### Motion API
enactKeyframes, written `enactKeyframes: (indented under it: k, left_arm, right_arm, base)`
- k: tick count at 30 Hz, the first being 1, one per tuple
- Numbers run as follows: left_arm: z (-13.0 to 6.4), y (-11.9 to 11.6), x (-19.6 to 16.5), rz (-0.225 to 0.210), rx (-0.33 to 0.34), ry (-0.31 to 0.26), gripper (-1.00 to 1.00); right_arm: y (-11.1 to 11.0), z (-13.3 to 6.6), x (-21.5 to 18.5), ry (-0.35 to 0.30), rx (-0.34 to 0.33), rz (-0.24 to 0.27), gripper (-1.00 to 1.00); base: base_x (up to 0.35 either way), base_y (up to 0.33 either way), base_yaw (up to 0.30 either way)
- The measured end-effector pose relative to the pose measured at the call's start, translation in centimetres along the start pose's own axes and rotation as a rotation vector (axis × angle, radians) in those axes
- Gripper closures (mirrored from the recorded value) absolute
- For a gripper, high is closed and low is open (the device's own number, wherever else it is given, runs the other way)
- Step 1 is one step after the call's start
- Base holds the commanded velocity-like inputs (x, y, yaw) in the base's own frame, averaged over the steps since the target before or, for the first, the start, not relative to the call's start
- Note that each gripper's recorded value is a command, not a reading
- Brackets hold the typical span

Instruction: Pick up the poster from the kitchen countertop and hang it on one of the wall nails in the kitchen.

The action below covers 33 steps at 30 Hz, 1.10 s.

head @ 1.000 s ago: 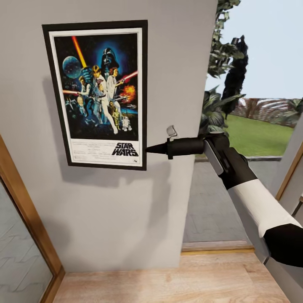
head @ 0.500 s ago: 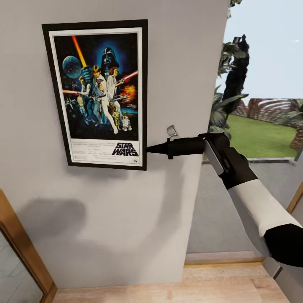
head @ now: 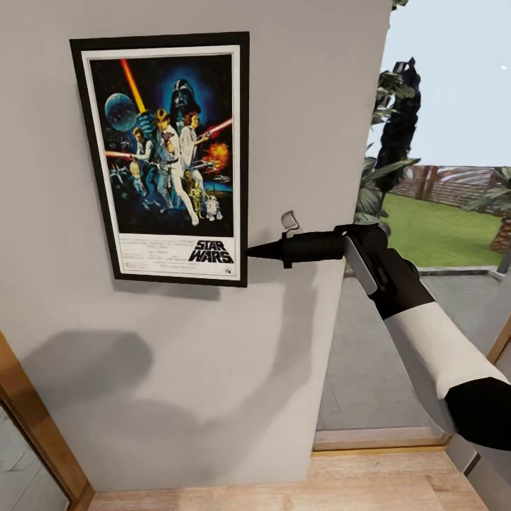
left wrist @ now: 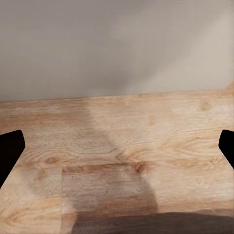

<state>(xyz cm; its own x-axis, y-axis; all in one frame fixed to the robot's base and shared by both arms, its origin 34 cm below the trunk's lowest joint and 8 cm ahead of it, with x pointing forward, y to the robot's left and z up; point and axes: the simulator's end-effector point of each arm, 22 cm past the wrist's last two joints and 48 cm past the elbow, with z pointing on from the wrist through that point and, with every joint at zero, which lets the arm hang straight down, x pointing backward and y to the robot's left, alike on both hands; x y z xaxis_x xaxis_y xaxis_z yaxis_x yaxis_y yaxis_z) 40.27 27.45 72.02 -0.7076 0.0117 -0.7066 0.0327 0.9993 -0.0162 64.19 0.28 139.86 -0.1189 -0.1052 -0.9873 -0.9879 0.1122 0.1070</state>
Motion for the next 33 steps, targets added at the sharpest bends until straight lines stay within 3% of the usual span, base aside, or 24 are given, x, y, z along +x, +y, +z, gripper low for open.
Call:
enactKeyframes:
  k: [13, 23, 25, 26, 33]
  left_arm:
    - [0.0, 0.0, -0.01, 0.0, 0.0, 0.0, -1.0]
    - [-0.03, 0.0, -0.03, 0.0, 0.0, -0.001, -1.0]
    - [0.07, 0.05, -0.04, -0.001, -0.001, 0.0, -1.0]
    - [-0.07, 0.05, -0.09, -0.001, -0.001, -0.003, -1.0]
    - [-0.01, 0.06, -0.05, -0.001, -0.001, -0.001, -1.0]
  right_arm:
    - [-0.04, -0.09, -0.03, -0.001, 0.002, 0.0, 1.0]
    - [0.02, -0.1, -0.06, -0.001, 0.002, -0.001, 1.0]
    - [0.5, -0.04, -0.34, -0.018, -0.028, 0.022, 1.0]
    - [0.32, -0.15, -0.31, -0.008, -0.006, 0.004, 1.0]
    - [0.3, -0.15, -0.27, -0.011, -0.012, 0.013, 1.0]
  base:
    - [0.006, 0.0, 0.0]
    - [0.246, 0.0, 0.0]
    - [0.008, 0.0, 0.0]
    - [0.006, 0.0, 0.0]
    - [0.002, 0.0, 0.0]
